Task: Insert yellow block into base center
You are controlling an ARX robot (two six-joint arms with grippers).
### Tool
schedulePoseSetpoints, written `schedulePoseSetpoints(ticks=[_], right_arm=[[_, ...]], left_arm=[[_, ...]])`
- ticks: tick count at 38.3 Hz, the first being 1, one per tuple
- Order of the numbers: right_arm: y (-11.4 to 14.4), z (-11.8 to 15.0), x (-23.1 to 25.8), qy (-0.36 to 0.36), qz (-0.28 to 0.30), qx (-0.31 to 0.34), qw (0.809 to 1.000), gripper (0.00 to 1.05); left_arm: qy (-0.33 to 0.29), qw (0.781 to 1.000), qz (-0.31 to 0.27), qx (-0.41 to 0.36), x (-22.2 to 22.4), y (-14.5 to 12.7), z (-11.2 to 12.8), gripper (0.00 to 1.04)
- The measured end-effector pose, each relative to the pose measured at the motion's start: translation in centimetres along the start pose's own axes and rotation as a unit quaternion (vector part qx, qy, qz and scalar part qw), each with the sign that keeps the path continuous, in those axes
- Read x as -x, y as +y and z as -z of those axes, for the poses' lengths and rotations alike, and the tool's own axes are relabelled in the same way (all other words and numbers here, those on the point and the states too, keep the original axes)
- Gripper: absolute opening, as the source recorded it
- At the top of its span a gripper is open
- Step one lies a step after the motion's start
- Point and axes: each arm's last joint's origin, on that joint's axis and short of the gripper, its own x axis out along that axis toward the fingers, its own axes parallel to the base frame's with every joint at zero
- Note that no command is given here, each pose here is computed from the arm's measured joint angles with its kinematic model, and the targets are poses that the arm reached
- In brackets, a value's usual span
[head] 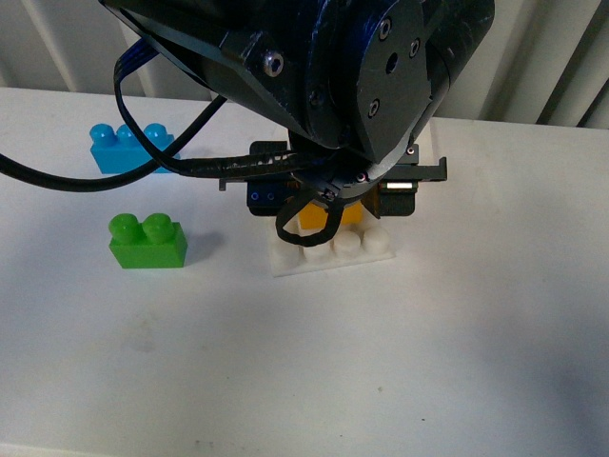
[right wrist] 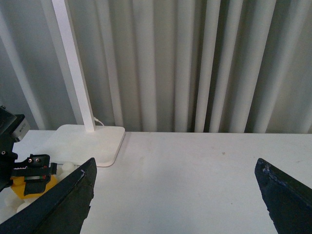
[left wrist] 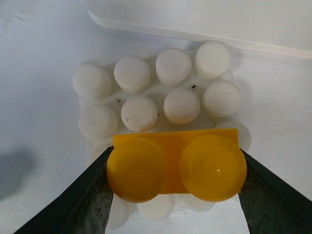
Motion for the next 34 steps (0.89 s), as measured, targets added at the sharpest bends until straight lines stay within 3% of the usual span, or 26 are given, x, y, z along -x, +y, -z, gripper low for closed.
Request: schedulePoseSetpoints(ticks=[34], right_arm=[[0.0,0.0,0.0,0.000,0.000,0.000,1.000,0.95]], left_arm=[[0.031,0.998,-0.018,-0.057,-1.6,-1.4,1.5,0.65]])
